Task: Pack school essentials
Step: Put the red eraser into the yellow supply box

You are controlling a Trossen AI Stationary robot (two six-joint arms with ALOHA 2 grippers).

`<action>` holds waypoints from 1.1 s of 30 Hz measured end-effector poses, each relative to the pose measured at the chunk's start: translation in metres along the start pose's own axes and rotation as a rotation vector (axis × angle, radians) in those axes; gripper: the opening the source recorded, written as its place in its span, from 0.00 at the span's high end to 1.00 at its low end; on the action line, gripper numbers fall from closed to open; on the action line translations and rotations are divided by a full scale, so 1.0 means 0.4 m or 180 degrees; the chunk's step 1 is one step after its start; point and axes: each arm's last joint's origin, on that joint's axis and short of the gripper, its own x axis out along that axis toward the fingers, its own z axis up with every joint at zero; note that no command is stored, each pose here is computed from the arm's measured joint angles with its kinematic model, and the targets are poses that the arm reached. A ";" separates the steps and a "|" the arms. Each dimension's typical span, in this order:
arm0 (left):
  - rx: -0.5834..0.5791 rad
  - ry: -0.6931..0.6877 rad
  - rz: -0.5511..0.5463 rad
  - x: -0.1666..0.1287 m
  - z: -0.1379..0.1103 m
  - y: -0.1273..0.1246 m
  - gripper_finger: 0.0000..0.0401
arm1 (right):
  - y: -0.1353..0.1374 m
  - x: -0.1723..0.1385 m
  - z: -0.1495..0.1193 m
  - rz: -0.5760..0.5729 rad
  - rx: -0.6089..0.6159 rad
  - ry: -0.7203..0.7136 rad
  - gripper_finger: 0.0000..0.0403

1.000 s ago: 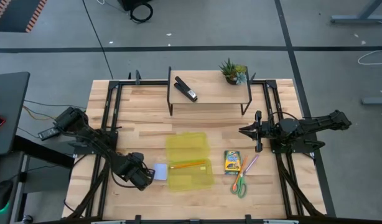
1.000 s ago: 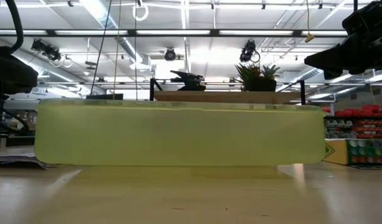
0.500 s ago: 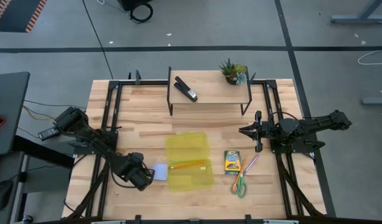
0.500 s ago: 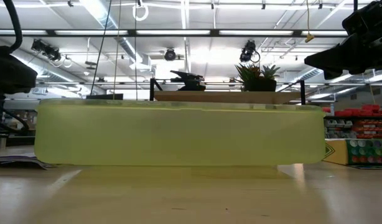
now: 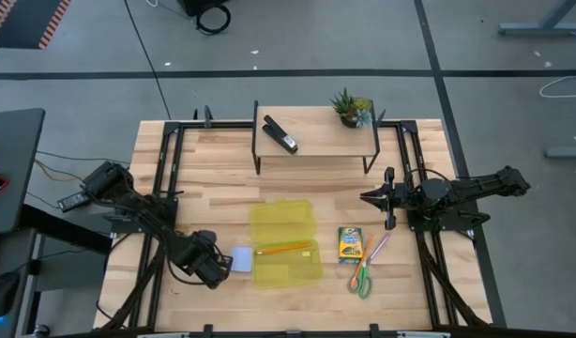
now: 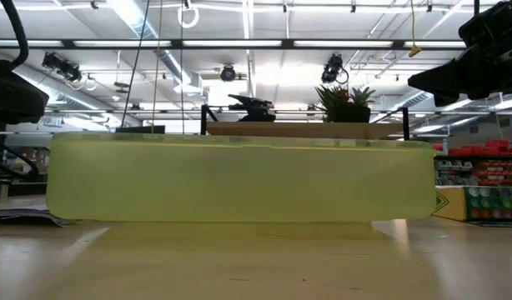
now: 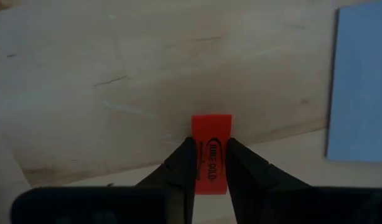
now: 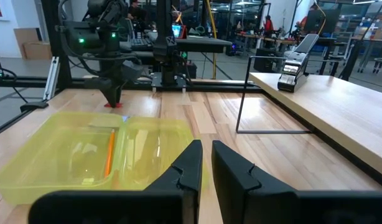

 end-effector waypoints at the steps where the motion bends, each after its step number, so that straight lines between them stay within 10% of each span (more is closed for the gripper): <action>1: 0.0036 -0.0013 0.0023 -0.005 -0.001 -0.003 0.81 | 0.000 0.000 0.000 0.0000 0.0000 0.0000 0.90; 33: 0.0517 0.0083 -0.0302 -0.126 0.006 -0.107 0.81 | 0.000 0.000 0.000 0.0000 0.0000 0.0000 0.90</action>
